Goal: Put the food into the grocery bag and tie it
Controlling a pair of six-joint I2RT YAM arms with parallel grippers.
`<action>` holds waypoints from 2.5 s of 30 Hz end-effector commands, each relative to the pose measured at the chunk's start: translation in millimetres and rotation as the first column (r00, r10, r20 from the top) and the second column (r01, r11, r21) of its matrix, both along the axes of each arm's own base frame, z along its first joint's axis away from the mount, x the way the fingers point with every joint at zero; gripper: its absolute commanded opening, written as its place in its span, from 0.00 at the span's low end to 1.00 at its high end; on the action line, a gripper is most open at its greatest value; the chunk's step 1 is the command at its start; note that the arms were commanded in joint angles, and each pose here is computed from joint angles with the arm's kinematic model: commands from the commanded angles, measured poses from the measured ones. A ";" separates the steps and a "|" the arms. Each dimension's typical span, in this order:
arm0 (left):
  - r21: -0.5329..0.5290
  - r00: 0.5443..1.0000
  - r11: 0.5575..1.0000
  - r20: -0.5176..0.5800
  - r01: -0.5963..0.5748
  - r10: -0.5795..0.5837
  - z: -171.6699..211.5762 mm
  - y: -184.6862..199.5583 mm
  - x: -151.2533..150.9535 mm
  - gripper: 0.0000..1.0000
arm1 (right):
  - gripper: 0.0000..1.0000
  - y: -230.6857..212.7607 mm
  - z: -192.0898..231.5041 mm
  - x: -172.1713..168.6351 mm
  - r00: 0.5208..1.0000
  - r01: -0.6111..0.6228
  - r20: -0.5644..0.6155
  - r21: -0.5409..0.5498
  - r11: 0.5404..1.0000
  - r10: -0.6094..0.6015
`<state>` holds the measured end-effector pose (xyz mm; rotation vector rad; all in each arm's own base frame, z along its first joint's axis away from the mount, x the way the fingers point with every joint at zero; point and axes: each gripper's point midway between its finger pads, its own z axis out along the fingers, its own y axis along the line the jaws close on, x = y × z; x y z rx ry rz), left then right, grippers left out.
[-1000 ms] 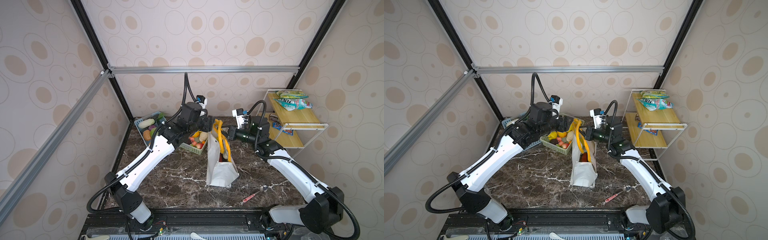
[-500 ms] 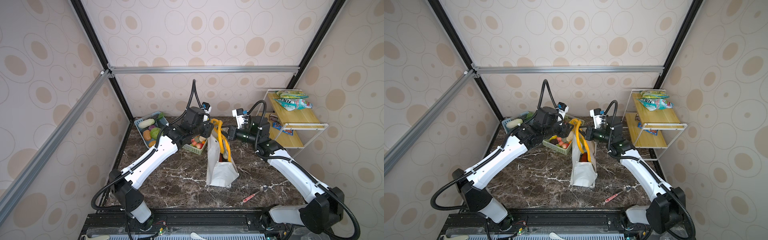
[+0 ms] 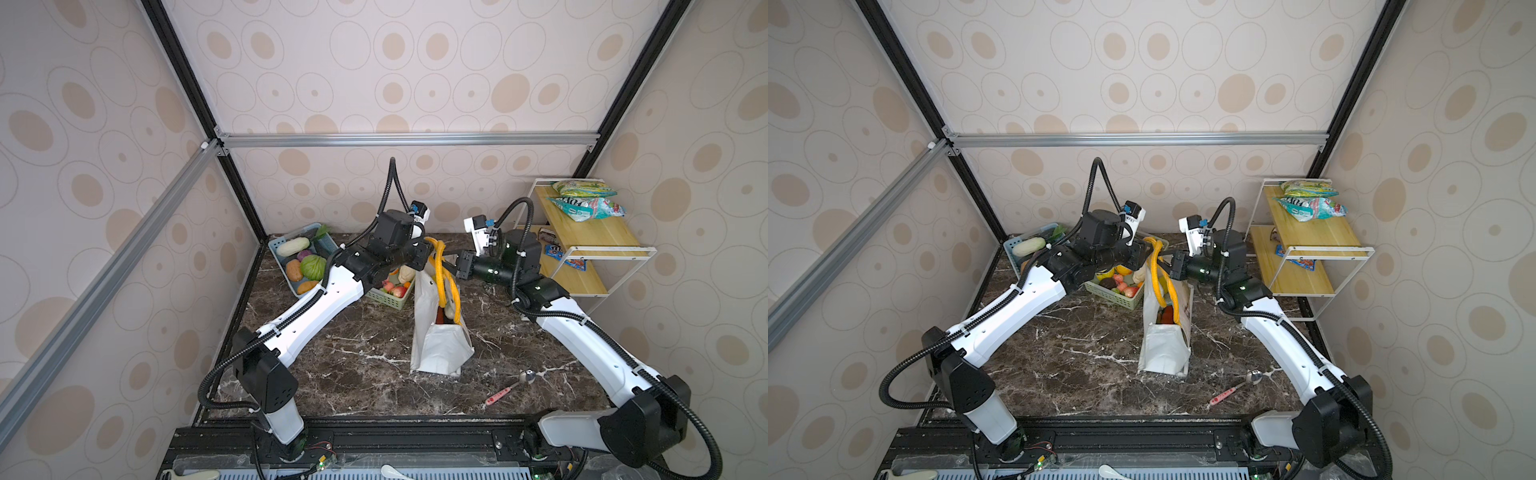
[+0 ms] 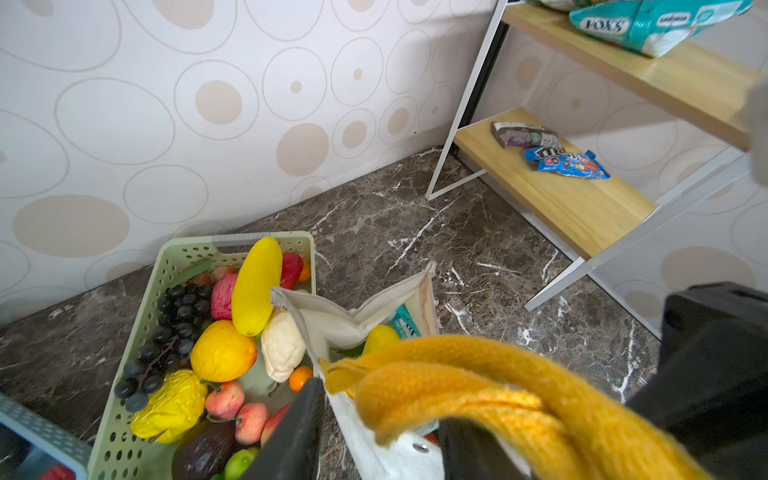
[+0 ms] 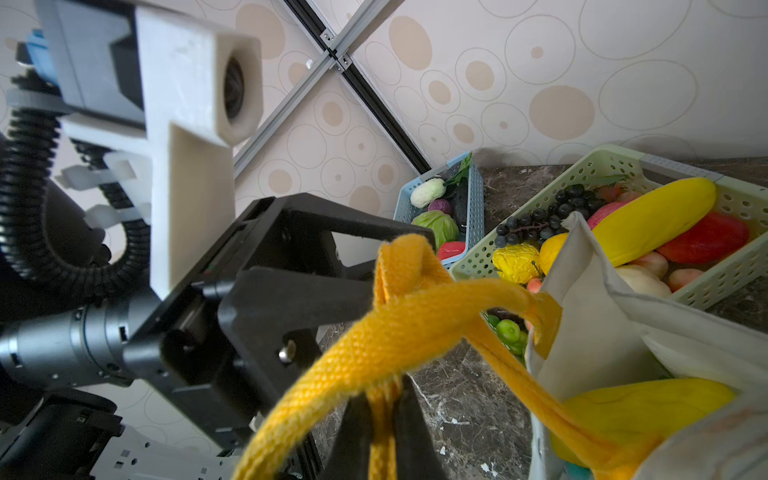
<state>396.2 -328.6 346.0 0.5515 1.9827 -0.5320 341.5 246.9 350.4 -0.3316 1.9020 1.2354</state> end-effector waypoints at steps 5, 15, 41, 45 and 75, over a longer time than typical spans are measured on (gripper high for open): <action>-0.063 0.996 0.997 0.079 0.039 -0.034 32.1 1.6 2.0 0.26 | 0.01 2.3 30.4 -9.5 0.998 -0.036 0.057 0.035 0.999 0.034; -0.045 0.987 0.995 0.140 0.087 -0.080 35.6 -4.3 2.6 0.27 | 0.02 1.9 36.3 -15.0 0.998 -0.046 0.054 0.039 0.998 0.043; -0.078 0.964 0.992 0.254 0.100 -0.077 43.0 3.0 6.9 0.00 | 0.31 -15.3 27.2 -28.9 0.999 -0.036 0.027 -0.075 0.997 0.038; -0.079 0.965 0.991 0.250 0.107 -0.084 41.6 2.5 7.4 0.00 | 0.42 -42.6 23.0 -34.7 1.000 0.022 0.022 -0.120 0.993 -0.019; -0.106 0.956 0.966 0.202 0.236 -0.212 37.5 -24.8 3.3 0.00 | 0.47 -19.6 -62.6 -68.3 0.896 -0.433 0.086 -0.042 0.900 0.435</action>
